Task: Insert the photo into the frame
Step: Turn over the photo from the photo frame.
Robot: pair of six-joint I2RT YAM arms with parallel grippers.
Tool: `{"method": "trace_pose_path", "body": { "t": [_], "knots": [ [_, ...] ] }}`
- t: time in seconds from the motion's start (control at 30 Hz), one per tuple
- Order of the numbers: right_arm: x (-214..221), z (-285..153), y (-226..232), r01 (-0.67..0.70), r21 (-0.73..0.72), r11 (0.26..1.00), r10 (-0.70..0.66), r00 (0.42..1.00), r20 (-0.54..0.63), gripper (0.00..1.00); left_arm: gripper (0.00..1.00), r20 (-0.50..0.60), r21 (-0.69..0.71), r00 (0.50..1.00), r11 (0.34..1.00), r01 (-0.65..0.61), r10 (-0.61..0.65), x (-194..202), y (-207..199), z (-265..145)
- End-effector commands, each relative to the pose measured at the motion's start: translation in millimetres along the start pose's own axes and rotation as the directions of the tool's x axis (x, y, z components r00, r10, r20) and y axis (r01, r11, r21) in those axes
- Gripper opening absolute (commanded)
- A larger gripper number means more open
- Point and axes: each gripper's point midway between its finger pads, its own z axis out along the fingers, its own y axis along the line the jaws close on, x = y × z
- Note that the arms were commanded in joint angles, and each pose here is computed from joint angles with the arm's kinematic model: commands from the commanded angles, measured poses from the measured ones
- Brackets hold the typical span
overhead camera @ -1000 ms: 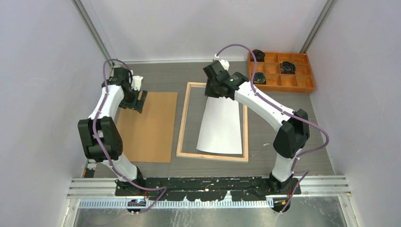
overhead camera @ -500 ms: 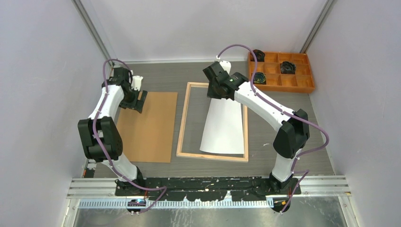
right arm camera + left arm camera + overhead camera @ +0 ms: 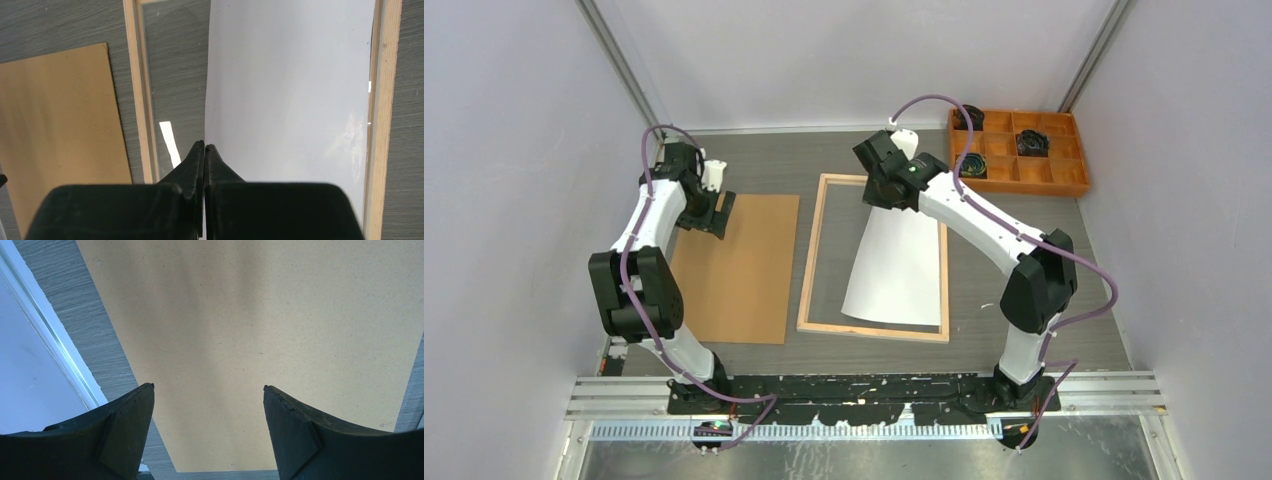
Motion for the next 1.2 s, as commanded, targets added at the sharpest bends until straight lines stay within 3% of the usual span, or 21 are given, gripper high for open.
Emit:
{"method": "trace_pose_path", "body": {
  "t": [0.0,0.33,1.17],
  "knots": [
    [-6.1,7.0,-1.2,-0.079,0.024,0.997,0.078,0.997,0.026,0.01,0.81,0.042,-0.002,0.999,1.000,-0.012,0.013,-8.7,1.3,-7.1],
    [-15.0,16.7,8.4,-0.232,0.022,0.973,0.230,0.971,0.069,0.01,0.81,0.040,0.000,0.999,1.000,-0.009,0.009,-8.0,0.8,-5.8],
    [1.3,5.0,14.1,-0.305,0.000,0.952,0.304,0.951,0.055,0.01,0.81,0.032,0.008,0.999,1.000,-0.004,0.004,-6.5,-0.8,1.5]
  ]
}}
